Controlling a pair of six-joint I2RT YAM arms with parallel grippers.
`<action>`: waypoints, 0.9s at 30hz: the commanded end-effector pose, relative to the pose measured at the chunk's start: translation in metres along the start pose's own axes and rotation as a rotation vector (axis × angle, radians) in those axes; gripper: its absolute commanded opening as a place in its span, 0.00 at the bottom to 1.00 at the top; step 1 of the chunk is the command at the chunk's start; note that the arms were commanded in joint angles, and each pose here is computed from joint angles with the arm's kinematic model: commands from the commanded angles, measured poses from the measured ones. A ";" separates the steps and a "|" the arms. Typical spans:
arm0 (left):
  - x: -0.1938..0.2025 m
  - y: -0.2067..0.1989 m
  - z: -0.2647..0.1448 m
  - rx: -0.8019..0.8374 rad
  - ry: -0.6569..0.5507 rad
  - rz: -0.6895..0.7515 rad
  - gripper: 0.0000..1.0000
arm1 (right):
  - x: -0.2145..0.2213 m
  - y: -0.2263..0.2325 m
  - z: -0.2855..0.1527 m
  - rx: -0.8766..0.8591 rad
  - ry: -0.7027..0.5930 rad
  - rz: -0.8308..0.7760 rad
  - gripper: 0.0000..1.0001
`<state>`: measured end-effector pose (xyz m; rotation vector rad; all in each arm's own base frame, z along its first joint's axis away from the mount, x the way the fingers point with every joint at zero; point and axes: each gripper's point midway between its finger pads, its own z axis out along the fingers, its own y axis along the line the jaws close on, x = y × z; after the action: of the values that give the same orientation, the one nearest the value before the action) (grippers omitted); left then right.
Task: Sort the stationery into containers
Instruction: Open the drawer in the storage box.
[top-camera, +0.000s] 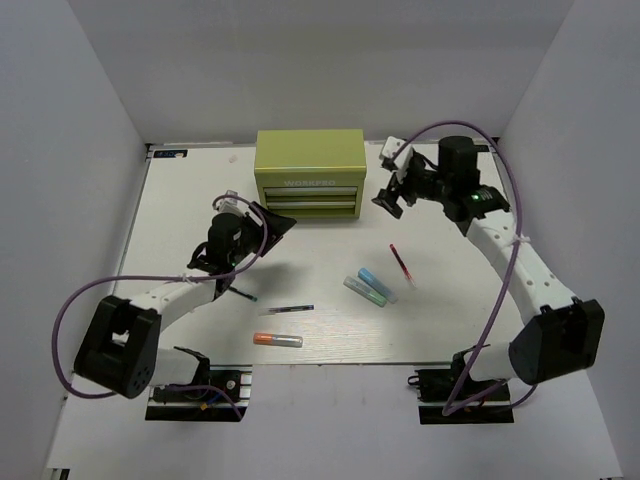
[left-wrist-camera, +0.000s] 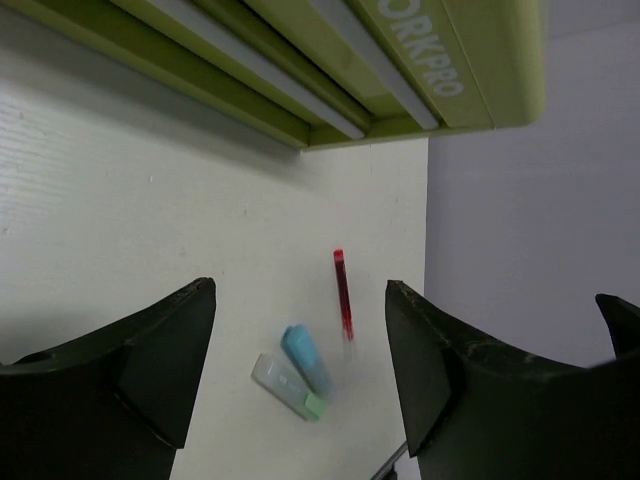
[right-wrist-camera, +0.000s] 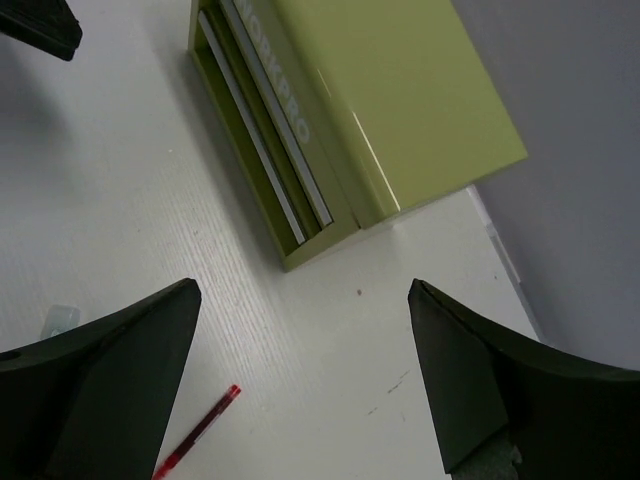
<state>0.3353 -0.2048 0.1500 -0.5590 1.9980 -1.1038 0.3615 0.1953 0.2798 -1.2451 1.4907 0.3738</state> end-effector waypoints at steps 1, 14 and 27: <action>-0.034 -0.035 0.015 0.096 -0.167 -0.038 0.78 | -0.017 -0.018 0.023 0.048 0.012 -0.068 0.90; -0.057 -0.032 0.072 0.120 -0.313 -0.121 0.72 | -0.023 -0.040 0.105 0.049 0.060 -0.185 0.90; -0.064 -0.028 0.112 0.162 -0.345 -0.190 0.66 | -0.008 -0.044 0.143 -0.011 0.093 -0.244 0.81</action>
<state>0.4513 -0.2301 0.1340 -0.8096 1.6794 -1.1216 0.4643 0.2867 0.2339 -1.4478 1.4610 0.1958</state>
